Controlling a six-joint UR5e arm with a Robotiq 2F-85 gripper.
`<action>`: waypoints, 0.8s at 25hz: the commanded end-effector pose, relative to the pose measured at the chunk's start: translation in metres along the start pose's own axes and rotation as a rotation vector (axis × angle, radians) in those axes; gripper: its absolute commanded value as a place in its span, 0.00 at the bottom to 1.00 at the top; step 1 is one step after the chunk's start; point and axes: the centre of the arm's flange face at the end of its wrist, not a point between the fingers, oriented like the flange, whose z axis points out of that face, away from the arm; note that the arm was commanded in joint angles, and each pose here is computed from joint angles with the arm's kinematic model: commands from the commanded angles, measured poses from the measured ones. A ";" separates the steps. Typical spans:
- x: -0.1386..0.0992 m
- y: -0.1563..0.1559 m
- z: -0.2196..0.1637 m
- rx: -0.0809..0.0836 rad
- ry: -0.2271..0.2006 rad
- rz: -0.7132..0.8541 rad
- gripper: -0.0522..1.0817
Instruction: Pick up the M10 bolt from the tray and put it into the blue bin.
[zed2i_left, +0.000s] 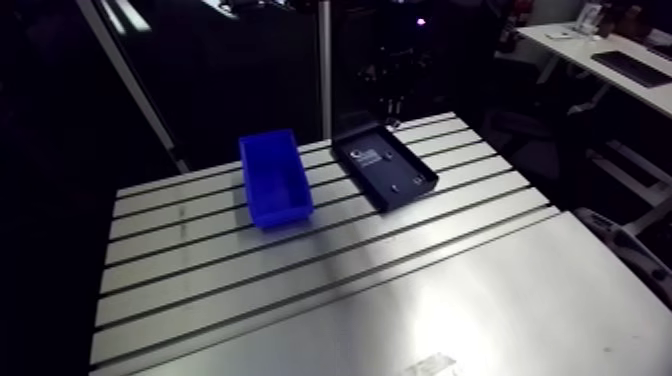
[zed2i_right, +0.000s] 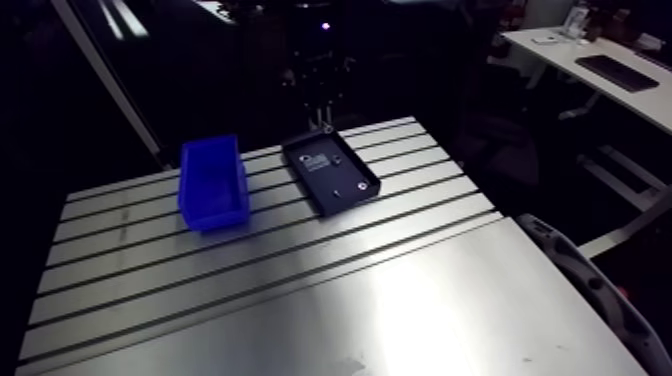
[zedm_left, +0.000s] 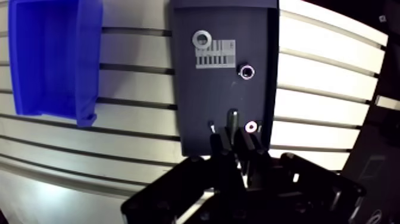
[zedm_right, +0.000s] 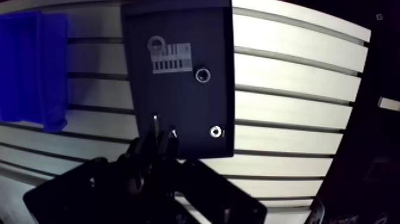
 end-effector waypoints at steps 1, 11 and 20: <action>0.001 0.000 -0.034 -0.023 0.013 -0.282 0.94; 0.023 -0.039 -0.079 0.032 0.069 -0.657 0.93; 0.032 -0.116 -0.083 0.013 0.061 -0.971 0.92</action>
